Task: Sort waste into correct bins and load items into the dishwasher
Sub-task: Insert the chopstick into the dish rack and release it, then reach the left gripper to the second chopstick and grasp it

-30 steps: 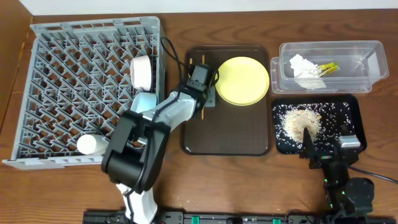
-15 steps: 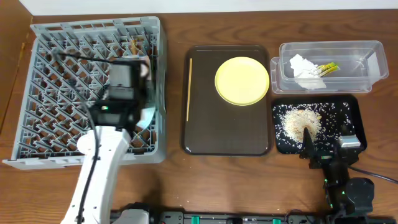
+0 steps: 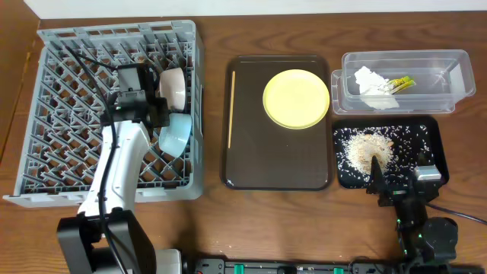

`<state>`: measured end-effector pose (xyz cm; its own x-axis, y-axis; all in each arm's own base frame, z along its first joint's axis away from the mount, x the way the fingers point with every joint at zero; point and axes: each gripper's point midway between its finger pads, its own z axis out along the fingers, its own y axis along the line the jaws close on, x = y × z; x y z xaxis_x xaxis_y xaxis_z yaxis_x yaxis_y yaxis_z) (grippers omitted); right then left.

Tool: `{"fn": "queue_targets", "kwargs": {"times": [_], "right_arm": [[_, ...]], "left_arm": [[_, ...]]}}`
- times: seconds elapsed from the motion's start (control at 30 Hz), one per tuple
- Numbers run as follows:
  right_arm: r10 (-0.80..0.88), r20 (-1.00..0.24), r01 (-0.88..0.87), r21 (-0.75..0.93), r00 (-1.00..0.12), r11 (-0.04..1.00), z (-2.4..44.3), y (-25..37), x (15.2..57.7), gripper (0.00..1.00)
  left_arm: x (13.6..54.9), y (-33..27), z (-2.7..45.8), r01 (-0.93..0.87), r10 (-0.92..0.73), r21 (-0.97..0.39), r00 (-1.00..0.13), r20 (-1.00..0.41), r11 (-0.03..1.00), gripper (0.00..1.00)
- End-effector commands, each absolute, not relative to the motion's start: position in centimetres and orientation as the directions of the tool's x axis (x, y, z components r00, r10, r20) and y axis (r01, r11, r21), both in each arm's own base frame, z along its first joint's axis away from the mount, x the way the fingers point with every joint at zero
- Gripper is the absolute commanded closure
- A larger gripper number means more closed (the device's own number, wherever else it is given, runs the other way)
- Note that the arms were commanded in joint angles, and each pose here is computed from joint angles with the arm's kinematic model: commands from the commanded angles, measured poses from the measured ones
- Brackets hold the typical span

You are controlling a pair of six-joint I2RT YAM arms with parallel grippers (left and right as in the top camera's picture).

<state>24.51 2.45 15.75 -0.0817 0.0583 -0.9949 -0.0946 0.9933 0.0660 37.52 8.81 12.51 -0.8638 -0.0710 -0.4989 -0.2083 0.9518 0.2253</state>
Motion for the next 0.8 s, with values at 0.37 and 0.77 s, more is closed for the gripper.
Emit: {"fn": "queue_targets", "kwargs": {"times": [0.37,0.77], "right_arm": [[0.048,-0.996,-0.082,0.054,-0.079,0.995,15.7,2.1,24.5,0.01],[0.048,-0.996,-0.082,0.054,-0.079,0.995,15.7,2.1,24.5,0.01]], "left_arm": [[37.1,4.8,19.1,-0.225,-0.098,0.117,-0.756,-0.648,0.967,0.3],[38.6,-8.4,17.0,0.102,-0.011,-0.144,-0.78,-0.626,0.984,0.43]]}}
